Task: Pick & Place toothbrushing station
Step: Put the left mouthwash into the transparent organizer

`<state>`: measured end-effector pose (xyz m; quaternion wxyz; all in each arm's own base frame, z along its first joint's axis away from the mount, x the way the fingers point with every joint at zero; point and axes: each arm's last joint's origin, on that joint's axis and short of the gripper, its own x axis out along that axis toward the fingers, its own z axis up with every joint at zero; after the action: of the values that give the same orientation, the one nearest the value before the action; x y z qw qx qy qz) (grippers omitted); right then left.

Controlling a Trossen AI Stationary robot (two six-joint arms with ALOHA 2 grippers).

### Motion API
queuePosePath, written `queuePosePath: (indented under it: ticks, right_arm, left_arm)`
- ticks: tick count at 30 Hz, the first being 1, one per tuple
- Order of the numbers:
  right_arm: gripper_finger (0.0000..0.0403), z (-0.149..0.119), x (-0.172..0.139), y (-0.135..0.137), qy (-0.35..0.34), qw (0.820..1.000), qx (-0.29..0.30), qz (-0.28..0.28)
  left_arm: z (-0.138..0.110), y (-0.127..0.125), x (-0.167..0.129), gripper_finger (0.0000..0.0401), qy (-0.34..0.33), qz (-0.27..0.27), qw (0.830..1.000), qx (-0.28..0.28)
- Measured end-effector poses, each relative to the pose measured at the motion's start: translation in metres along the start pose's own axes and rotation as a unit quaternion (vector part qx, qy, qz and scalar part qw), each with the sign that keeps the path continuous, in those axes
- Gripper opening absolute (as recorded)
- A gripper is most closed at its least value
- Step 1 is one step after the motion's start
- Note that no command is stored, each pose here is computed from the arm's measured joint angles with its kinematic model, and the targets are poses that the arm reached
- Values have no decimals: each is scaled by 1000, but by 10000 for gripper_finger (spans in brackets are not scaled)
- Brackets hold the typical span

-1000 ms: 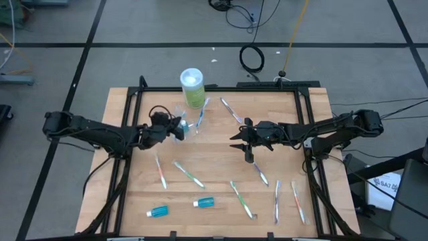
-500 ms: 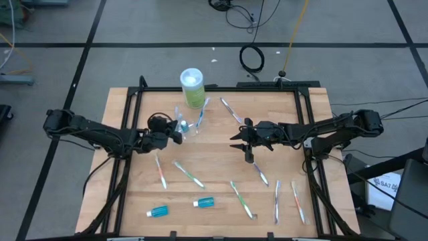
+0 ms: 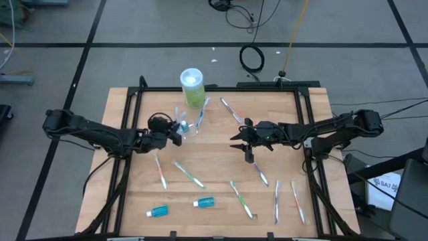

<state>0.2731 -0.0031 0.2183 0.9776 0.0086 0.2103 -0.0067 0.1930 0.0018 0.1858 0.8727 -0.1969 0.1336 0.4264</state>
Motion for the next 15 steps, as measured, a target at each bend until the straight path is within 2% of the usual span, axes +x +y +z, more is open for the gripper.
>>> queuePosePath:
  ticks: [4,9,12,15]
  right_arm:
    - [128,0,0,0,2,1000,6,0]
    - [128,-1,0,0,3,1000,6,0]
    - [128,-1,0,0,3,1000,5,0]
    - [128,-1,0,0,3,1000,5,0]
  left_arm:
    - [3,0,-4,143,-1,-12,1000,18]
    - [11,-1,-15,149,-11,-50,998,23]
    - [15,-5,-24,149,-5,-112,993,44]
    - [17,-17,-35,150,-1,-210,975,68]
